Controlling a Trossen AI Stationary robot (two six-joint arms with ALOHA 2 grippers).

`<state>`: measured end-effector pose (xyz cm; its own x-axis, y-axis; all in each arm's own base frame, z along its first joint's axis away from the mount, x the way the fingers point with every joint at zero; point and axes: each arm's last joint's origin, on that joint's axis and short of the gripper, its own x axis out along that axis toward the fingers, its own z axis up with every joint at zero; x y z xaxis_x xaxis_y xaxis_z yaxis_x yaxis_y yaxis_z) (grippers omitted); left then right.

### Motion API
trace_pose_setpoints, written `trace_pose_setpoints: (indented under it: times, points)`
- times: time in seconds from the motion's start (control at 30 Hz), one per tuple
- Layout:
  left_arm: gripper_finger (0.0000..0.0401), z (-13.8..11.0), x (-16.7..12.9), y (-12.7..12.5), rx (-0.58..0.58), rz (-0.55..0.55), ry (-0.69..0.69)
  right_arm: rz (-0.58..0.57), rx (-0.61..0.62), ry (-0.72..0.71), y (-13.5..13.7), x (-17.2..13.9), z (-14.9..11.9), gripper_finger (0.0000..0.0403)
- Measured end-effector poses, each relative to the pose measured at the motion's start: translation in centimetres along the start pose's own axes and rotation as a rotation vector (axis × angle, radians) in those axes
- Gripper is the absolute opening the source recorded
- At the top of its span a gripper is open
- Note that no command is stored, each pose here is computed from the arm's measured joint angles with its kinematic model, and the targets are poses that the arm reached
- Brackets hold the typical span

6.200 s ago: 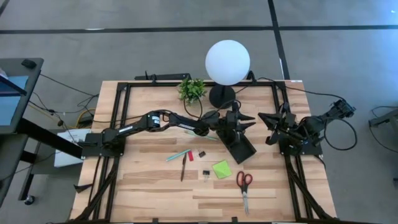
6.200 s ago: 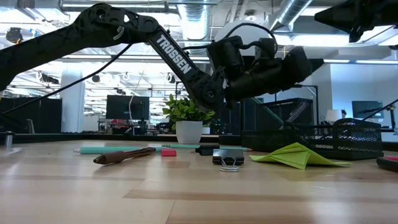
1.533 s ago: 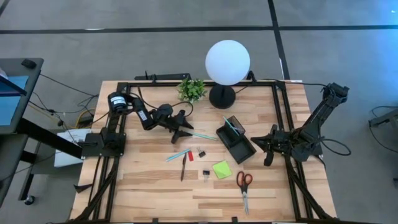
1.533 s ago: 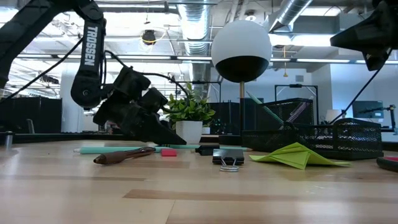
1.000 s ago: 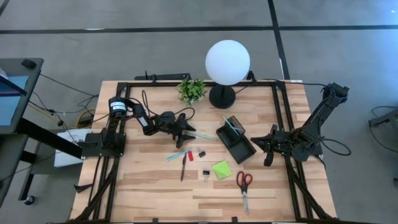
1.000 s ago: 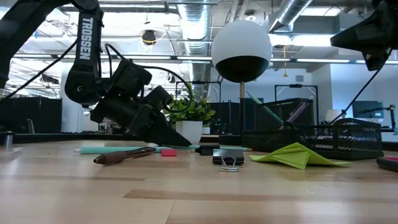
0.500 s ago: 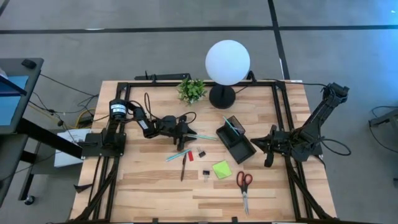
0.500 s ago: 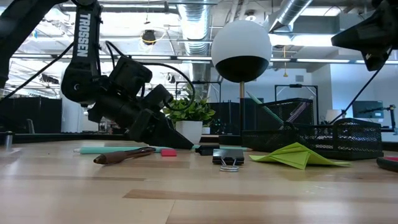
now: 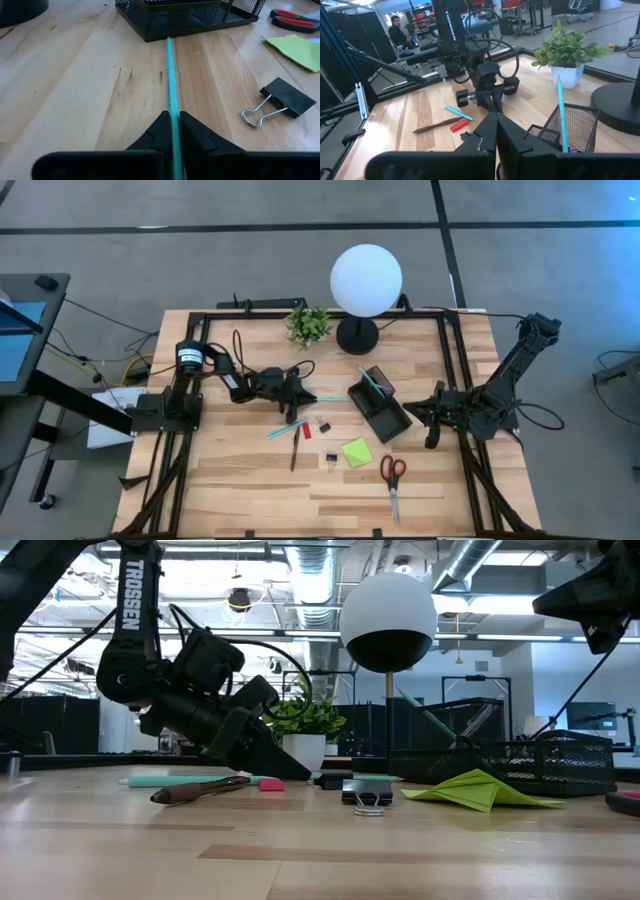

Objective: Pick and place office supplies into organizer
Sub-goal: Put the light blue pencil into the desk organizer

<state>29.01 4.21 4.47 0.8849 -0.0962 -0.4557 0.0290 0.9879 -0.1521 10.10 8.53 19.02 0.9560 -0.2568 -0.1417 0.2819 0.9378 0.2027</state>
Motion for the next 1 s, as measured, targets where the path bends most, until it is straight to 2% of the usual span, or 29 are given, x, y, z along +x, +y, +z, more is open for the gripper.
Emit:
trace_pose_setpoints:
  times: [0.5,0.67,0.87,1.0]
  points:
    - [0.0012,0.6,0.2,-1.2,0.024,-0.036,-0.078,0.001,0.001,0.0,0.0,0.0,0.0,0.0001]
    - [0.0009,1.0,0.2,-1.2,0.02,-0.047,-0.121,0.086,0.021,0.038,0.6,0.1,-0.1,0.0001]
    - [0.0011,1.3,0.1,-1.6,0.016,-0.113,-0.153,0.114,0.028,0.05,1.9,0.8,-0.9,0.0002]
    - [0.0011,1.4,0.1,-1.5,0.017,-0.109,-0.156,0.148,-0.007,0.076,3.2,2.1,-2.1,0.0024]
